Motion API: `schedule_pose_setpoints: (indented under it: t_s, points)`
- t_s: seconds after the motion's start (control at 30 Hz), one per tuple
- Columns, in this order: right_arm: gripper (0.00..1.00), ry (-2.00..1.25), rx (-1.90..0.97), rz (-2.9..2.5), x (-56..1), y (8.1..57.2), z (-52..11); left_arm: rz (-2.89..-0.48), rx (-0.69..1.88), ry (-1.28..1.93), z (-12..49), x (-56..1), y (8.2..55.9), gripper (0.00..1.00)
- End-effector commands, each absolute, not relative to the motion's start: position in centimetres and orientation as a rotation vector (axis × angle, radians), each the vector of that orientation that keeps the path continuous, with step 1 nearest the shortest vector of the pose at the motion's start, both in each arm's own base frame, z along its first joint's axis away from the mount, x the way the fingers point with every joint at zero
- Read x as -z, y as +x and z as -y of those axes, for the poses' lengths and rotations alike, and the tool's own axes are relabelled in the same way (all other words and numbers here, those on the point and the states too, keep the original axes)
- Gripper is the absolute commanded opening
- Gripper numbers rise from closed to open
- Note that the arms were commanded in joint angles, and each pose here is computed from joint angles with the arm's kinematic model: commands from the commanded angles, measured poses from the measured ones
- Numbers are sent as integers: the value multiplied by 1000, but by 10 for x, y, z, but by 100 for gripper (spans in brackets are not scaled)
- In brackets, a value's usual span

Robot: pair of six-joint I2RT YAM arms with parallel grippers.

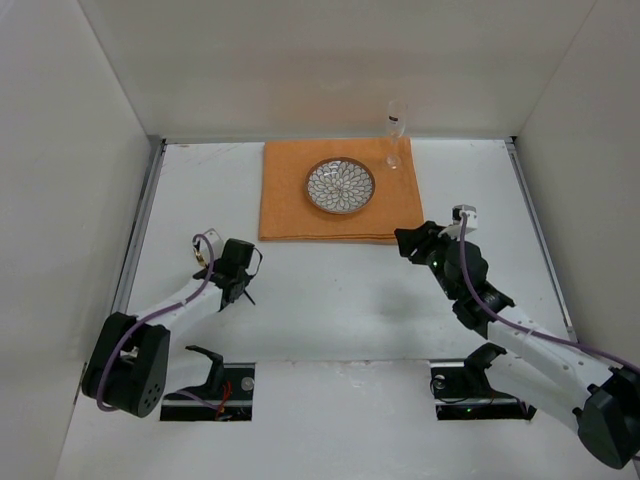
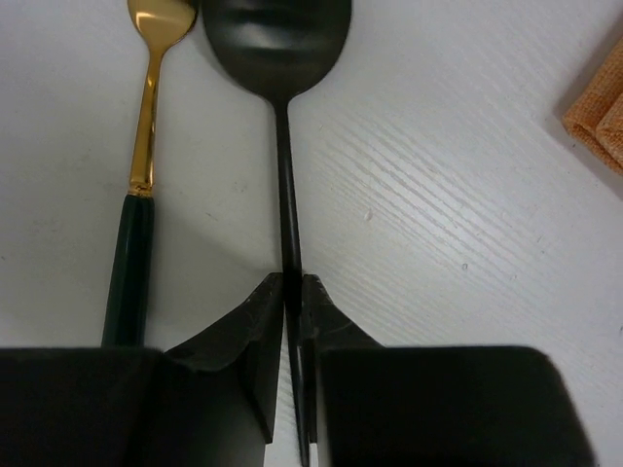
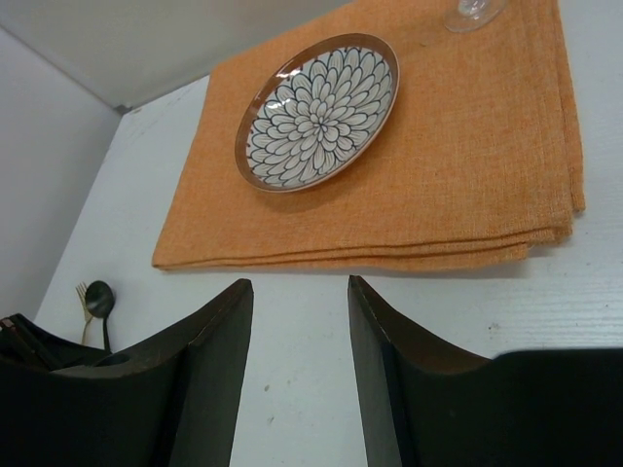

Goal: Set the dinner table for one person

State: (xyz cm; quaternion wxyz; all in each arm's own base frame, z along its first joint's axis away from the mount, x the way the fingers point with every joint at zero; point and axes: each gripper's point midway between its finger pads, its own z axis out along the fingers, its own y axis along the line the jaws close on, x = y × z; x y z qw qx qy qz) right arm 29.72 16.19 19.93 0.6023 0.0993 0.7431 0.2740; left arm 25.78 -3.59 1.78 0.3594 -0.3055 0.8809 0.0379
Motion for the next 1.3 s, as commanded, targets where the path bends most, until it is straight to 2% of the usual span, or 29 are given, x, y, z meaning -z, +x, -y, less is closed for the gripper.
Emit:
schedule_pose_setpoints:
  t_s: [0.0,0.17,0.4,0.57,0.7,0.83,1.0,1.07,1.2,1.27]
  points:
    - [50,258,-645,-1671,-211,299,-157,-2334,-81,-800,38,-3,244,6]
    - [50,264,-644,-1676,-209,300,-157,-2241,-8,-768,42,-30,254,2]
    - [50,282,-639,-1672,-209,302,-153,-2076,115,-650,59,-113,272,0]
    - [50,336,-627,-1668,-206,304,-142,-2019,231,-496,107,-166,287,0]
    - [50,382,-609,-1681,-199,308,-130,-1991,387,-362,179,-195,310,0]
    - [50,387,-603,-1702,-193,309,-129,-1992,407,-295,219,-198,326,0]
    - [50,387,-601,-1706,-192,310,-129,-2096,312,-308,204,-155,315,1]
    - [50,386,-597,-1717,-189,311,-131,-2142,270,-337,196,-134,302,5]
    - [50,378,-588,-1735,-186,315,-134,-2220,189,-383,184,-99,279,28]
    - [50,378,-586,-1739,-184,316,-134,-2267,170,-394,188,-84,265,33]
